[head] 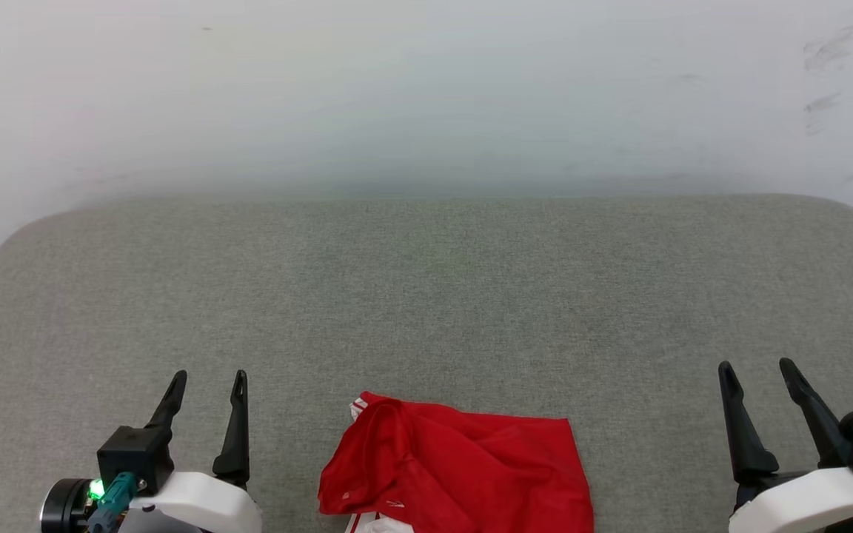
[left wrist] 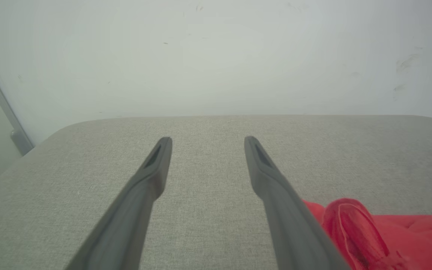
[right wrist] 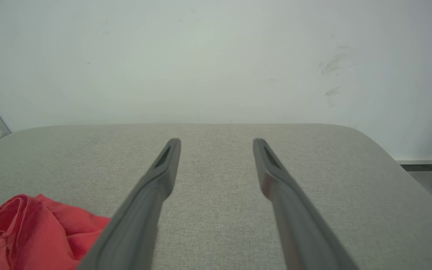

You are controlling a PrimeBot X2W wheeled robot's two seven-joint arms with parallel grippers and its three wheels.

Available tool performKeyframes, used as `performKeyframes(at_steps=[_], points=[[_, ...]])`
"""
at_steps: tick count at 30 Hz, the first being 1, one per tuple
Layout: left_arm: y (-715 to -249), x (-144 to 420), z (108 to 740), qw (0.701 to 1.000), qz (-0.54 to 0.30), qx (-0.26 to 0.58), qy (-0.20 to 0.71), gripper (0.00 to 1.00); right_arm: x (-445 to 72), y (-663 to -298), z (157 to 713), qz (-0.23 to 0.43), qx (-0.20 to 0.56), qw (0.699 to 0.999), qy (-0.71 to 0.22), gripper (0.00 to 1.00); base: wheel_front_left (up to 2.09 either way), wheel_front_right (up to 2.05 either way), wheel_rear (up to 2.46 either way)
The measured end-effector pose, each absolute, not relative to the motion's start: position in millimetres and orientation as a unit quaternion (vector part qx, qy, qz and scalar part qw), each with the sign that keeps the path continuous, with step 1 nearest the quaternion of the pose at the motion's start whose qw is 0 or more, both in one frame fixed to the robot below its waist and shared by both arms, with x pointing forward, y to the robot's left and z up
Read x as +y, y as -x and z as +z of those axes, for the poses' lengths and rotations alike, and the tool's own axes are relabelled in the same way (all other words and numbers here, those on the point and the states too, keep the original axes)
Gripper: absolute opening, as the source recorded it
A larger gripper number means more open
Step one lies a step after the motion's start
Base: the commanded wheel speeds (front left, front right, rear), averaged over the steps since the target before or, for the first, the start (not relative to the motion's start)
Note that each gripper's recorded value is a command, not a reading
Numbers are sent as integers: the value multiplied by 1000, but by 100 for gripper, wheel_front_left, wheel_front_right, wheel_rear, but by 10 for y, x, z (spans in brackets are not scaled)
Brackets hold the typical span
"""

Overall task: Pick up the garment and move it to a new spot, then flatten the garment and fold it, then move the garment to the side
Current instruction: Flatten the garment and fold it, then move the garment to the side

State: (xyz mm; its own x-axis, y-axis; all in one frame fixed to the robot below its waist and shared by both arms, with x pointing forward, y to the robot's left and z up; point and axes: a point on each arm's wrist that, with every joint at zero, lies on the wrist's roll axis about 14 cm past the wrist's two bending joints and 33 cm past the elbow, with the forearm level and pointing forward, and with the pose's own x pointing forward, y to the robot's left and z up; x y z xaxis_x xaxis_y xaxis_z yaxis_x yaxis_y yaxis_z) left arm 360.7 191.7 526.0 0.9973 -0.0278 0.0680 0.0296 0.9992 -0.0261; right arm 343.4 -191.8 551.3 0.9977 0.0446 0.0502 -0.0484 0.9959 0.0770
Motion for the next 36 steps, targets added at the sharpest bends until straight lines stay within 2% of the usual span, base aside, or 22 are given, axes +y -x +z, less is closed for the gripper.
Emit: performKeyframes(at_steps=[17, 20, 25, 32, 36], points=[[-3567, 1949, 5238, 999, -5, -31, 22, 100, -2003, -3428, 5525, 12, -18, 998, -63, 100, 0, 0, 0], [-3589, 1970, 5268, 999, -1, -36, 22, 100, -2047, -3457, 5366, 7, 24, 996, -80, 100, 0, 0, 0], [-3627, 2046, 5319, 999, 11, -45, 23, 100, -2063, -3476, 4901, 21, 156, 981, -110, 100, 0, 0, 0], [-3734, 2149, 5366, 998, 31, -56, 28, 100, -1703, -3491, 4426, 105, 320, 935, -110, 100, 0, 0, 0], [-3771, 2193, 5339, 997, 39, -54, 28, 100, -1371, -3491, 4252, 160, 372, 908, -108, 100, 0, 0, 0]])
